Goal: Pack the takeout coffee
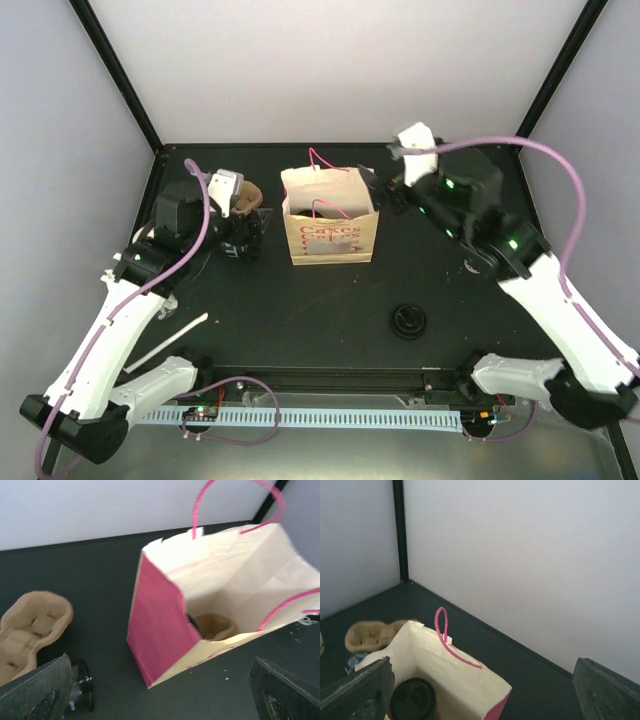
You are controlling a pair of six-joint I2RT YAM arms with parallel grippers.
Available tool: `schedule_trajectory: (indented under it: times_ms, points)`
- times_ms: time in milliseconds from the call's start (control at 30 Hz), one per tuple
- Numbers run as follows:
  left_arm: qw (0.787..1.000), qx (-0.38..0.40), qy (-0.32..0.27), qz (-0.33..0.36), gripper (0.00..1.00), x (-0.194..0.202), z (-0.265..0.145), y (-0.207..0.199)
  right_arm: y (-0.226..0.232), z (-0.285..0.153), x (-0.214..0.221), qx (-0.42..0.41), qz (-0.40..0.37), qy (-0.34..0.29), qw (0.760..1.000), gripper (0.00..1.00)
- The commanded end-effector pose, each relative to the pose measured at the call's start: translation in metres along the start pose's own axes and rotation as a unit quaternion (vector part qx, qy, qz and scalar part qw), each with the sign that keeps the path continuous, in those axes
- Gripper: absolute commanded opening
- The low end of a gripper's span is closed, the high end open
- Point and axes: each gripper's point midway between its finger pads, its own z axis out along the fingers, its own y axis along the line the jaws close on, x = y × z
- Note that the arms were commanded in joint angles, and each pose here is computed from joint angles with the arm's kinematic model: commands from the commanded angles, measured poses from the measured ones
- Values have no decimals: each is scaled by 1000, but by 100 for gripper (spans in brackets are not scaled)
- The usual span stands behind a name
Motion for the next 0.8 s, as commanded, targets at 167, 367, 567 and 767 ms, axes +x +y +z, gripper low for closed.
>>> schedule_trajectory:
  times_ms: [167,367,567,767]
  points:
    - [978,-167,62,-104,99,71,22,71,-35,-77,77,100,197,21,975,100]
    - [971,-181,54,-147,99,95,37,81,-24,-77,177,129,243,122,954,100]
    - [963,-206,67,-160,97,115,54,94,-4,-70,245,131,294,197,926,100]
    - [939,-268,100,-192,90,128,70,114,12,-68,299,149,356,257,886,100]
